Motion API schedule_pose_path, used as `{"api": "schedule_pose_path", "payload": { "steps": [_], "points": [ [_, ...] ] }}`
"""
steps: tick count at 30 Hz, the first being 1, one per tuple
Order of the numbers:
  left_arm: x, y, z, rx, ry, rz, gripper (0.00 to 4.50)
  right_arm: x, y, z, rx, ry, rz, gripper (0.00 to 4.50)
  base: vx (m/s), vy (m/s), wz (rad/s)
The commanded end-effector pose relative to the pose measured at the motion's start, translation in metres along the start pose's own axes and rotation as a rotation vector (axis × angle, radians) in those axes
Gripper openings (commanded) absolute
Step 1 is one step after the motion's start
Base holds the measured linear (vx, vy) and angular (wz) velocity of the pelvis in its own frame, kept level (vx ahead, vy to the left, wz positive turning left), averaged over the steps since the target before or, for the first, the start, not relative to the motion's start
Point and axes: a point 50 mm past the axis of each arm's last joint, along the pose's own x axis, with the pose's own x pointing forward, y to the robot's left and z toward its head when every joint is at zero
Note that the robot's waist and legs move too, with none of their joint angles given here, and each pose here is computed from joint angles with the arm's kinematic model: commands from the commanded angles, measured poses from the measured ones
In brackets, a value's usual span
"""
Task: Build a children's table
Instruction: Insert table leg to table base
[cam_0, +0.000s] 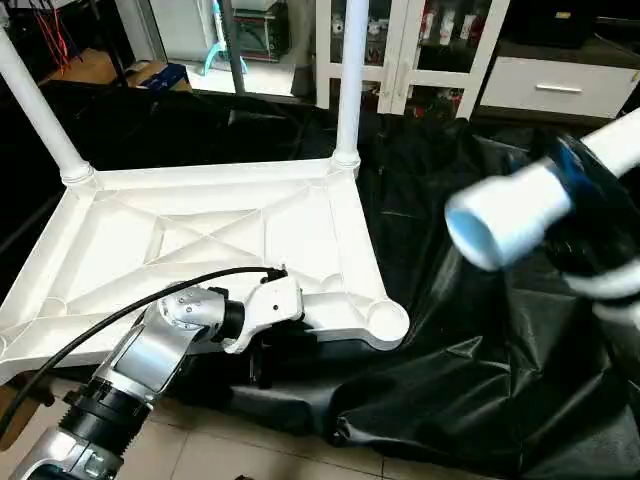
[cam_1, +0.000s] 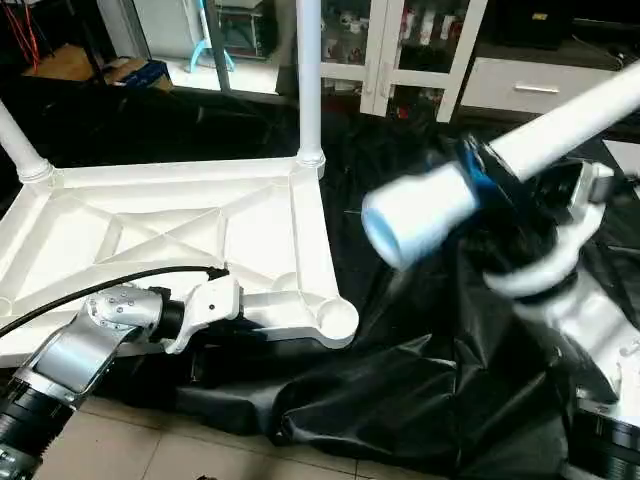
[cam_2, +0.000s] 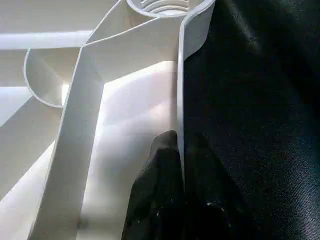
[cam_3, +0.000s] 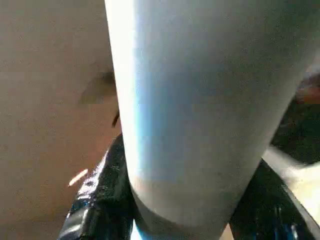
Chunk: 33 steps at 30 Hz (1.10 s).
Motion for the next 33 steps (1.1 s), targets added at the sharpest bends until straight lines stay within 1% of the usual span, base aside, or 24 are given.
{"api": "schedule_pose_path", "payload": {
  "steps": [1, 3, 8, 13, 27, 29, 30, 31, 32, 33],
  "points": [
    [0.007, -0.009, -0.016, -0.064, 0.051, -0.007, 0.01, 0.001, -0.017, 0.007, 0.051, -0.125, -0.126, 1.85, 0.000, 0.000, 0.00],
    [0.007, -0.009, -0.015, -0.065, 0.053, -0.006, 0.01, 0.002, -0.020, 0.007, 0.111, -0.186, -0.112, 1.85, 0.000, 0.000, 0.00],
    [0.006, -0.009, -0.015, -0.069, 0.055, 0.001, 0.01, 0.003, -0.021, 0.002, 0.135, -0.201, -0.104, 1.85, 0.000, 0.000, 0.00],
    [0.006, -0.009, -0.016, -0.071, 0.058, 0.002, 0.01, 0.007, -0.021, -0.001, 0.169, -0.258, -0.133, 1.85, 0.000, 0.000, 0.00],
    [0.006, -0.010, -0.015, -0.070, 0.063, 0.002, 0.01, 0.009, -0.018, -0.001, 0.181, -0.272, -0.130, 1.85, 0.000, 0.000, 0.00],
    [0.006, -0.010, -0.015, -0.068, 0.062, 0.004, 0.01, 0.009, -0.017, -0.003, 0.167, -0.241, -0.140, 1.85, 0.000, 0.000, 0.00],
    [0.006, -0.010, -0.015, -0.066, 0.057, 0.004, 0.01, 0.009, -0.015, -0.007, 0.102, -0.173, -0.161, 1.85, 0.000, 0.000, 0.00],
    [0.006, -0.010, -0.015, -0.066, 0.057, 0.004, 0.01, 0.009, -0.015, -0.007, 0.102, -0.173, -0.161, 1.85, 0.000, 0.000, 0.00],
    [0.006, -0.010, -0.014, -0.060, 0.051, 0.009, 0.01, 0.011, -0.012, -0.012, -0.010, -0.084, -0.193, 1.85, 0.000, 0.000, 0.00],
    [0.007, -0.009, -0.011, -0.057, 0.032, 0.018, 0.01, 0.017, -0.012, -0.024, -0.239, 0.091, -0.250, 1.85, 0.000, 0.000, 0.00]
  ]
}}
